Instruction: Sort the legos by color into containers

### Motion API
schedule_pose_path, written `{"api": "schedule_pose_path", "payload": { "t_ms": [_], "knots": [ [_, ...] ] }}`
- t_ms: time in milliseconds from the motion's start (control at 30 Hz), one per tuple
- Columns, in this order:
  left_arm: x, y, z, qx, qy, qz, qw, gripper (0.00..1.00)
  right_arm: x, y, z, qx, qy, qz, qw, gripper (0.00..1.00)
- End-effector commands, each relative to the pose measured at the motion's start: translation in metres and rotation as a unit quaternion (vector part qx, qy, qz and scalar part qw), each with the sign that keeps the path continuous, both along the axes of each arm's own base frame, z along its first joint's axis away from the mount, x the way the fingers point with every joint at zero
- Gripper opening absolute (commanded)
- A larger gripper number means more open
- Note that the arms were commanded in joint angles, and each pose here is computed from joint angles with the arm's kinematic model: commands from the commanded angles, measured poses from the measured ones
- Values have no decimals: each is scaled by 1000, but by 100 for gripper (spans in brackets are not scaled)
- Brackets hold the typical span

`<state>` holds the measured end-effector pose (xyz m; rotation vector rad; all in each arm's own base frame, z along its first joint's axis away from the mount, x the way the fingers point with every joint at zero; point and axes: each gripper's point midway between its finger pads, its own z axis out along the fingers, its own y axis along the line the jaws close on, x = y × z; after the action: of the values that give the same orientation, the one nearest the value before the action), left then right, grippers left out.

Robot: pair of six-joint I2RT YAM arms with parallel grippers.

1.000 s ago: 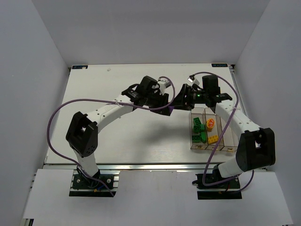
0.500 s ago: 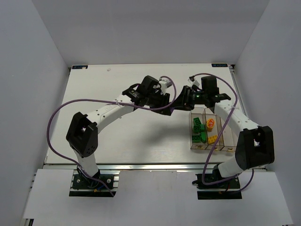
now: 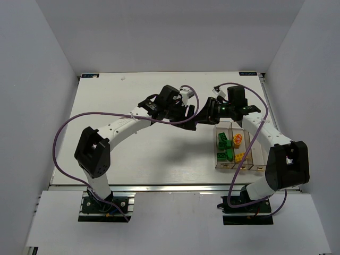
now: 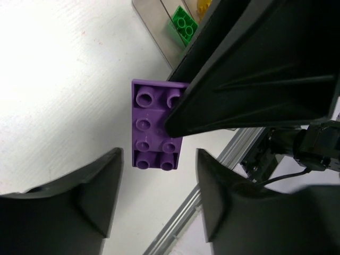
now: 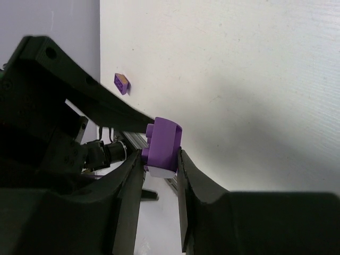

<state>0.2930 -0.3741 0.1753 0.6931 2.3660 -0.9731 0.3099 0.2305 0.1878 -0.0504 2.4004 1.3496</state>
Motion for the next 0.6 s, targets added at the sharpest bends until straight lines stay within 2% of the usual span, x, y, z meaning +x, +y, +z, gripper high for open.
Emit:
{"api": "schedule_pose_path", "payload": {
  "t_ms": [0,100,233,333,367,433,567],
  "knots": [
    [0,0,38,-35,-39,8,999,72,10,-5,14,4,-41,0,999,0],
    [3,15,48,-37,-46,32,998,75,22,-29,17,-22,-63,-17,998,0],
    [2,46,76,-40,-95,86,991,82,35,-70,21,-95,-95,-35,990,0],
    [0,72,63,-13,-94,136,986,86,50,-111,26,-148,-113,-88,978,0],
    [-5,83,67,-11,-96,152,984,87,52,-126,25,-179,-120,-105,971,0],
    [-8,107,45,13,-72,199,977,90,54,-158,37,-219,-148,-145,954,0],
    [-21,151,20,44,-44,284,957,92,50,-224,49,-333,-173,-208,903,0]
  ]
}}
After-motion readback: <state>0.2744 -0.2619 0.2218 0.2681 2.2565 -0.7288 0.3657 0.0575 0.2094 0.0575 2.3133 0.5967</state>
